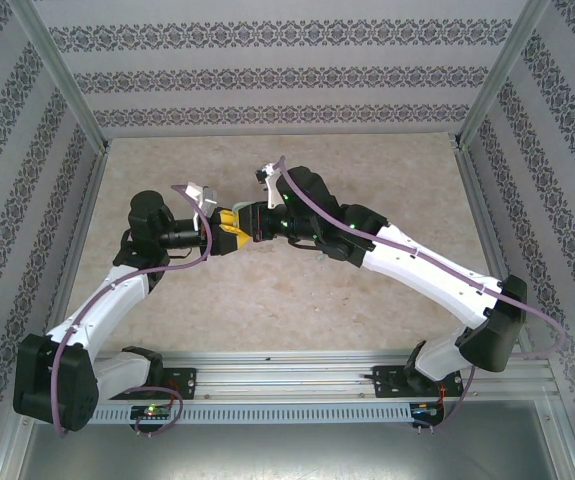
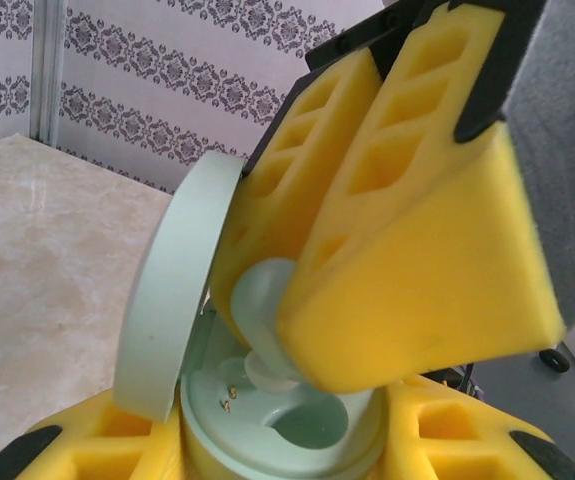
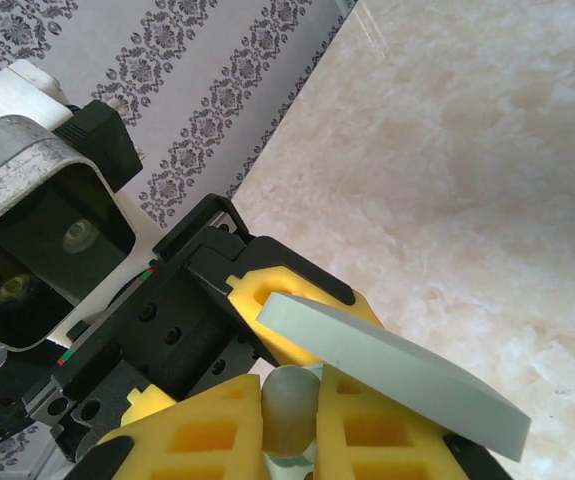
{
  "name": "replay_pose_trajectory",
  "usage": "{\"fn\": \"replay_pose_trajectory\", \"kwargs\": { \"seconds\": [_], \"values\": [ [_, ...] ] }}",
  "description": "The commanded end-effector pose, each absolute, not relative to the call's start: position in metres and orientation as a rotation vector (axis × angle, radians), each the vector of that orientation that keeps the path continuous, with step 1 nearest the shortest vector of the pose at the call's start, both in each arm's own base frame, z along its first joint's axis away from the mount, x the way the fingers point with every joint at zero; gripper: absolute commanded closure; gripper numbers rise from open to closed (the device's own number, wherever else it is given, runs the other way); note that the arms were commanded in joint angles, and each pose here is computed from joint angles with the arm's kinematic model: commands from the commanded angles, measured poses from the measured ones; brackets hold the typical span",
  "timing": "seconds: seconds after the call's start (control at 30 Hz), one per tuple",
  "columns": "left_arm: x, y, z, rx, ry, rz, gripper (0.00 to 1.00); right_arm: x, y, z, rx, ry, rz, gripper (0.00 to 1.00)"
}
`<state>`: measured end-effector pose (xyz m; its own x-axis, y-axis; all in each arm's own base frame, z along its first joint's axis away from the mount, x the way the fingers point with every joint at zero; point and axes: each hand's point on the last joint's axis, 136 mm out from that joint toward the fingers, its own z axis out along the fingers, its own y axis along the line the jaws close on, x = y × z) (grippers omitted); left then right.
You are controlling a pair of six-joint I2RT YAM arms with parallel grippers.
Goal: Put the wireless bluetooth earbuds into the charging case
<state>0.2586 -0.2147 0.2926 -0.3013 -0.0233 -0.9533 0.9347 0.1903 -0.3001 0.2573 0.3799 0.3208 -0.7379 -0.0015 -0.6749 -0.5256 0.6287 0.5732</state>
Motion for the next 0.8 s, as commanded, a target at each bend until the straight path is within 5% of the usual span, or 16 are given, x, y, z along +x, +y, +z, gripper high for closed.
{"fn": "replay_pose_trajectory", "kwargs": {
  "seconds": [0.0,0.77],
  "values": [
    [0.25,-0.218,0.316,0.985,1.395,-1.242,0.89,0.25,0.379,0.311,-0.438,2.269,1.029,0.86],
    [0.247,-0.213,0.308,1.051,1.405,-1.082,0.88,0.235,0.386,0.274,-0.49,2.443,1.018,0.84]
  ]
}}
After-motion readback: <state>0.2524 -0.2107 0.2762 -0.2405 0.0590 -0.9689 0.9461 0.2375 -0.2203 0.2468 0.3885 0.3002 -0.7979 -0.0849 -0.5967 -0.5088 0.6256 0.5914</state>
